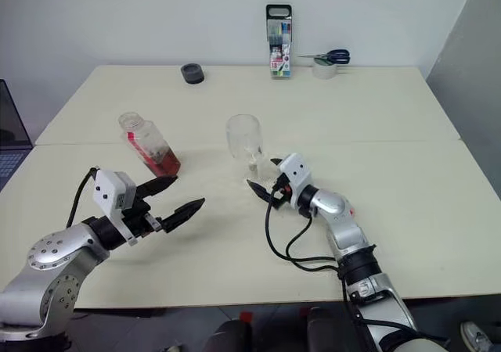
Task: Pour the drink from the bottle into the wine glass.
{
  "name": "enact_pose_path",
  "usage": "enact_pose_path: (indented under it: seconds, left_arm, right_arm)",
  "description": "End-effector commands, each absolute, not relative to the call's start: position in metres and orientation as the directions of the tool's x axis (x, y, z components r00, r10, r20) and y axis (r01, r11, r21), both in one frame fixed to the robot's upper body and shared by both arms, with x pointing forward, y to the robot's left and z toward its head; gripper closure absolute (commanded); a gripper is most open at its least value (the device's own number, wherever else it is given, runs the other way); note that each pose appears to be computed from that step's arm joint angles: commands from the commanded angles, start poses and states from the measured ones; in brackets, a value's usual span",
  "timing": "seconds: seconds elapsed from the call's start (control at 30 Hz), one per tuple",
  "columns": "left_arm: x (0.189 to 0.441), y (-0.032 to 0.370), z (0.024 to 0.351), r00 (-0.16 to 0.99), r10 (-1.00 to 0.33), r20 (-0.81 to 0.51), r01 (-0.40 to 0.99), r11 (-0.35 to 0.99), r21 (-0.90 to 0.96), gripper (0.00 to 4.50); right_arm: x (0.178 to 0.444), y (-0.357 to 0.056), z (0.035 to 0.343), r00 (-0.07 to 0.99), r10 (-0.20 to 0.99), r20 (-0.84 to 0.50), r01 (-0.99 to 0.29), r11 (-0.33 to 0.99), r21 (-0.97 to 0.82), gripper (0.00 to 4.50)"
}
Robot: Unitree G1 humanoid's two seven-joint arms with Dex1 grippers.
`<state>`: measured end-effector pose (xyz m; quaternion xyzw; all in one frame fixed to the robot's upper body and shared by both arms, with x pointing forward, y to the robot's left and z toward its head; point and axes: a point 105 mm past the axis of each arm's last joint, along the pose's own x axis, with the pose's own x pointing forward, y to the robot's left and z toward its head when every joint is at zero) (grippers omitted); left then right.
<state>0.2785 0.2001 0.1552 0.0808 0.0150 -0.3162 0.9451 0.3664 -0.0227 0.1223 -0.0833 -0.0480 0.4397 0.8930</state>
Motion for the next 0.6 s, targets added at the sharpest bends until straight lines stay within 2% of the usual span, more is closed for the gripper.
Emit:
enact_pose_path:
  seconds: [0.03, 0.23, 0.37, 0.47, 0.6]
  left_arm:
    - [0.279, 0.204, 0.156, 0.826, -0.561, -0.054, 0.562, 0.812, 0.157, 0.00]
    - [0.280, 0.207, 0.140, 0.873, -0.484, -0.062, 0.487, 0.856, 0.174, 0.00]
    - [0.279, 0.221, 0.127, 0.929, -0.367, -0.051, 0.370, 0.912, 0.175, 0.00]
    - [0.277, 0.234, 0.116, 0.965, -0.258, -0.049, 0.263, 0.951, 0.163, 0.00]
    - [0.282, 0.251, 0.109, 0.987, -0.153, -0.042, 0.158, 0.975, 0.157, 0.00]
  right_arm:
    - [0.359, -0.027, 0.133, 0.593, 0.805, 0.018, -0.780, 0.580, -0.235, 0.01]
    - [0.348, -0.043, 0.134, 0.593, 0.804, -0.027, -0.775, 0.562, -0.289, 0.01]
    - [0.319, -0.050, 0.139, 0.493, 0.867, -0.074, -0.828, 0.442, -0.345, 0.01]
    - [0.301, -0.058, 0.152, 0.443, 0.895, -0.058, -0.846, 0.396, -0.357, 0.01]
    - [0.275, -0.063, 0.166, 0.349, 0.933, -0.088, -0.908, 0.313, -0.277, 0.01]
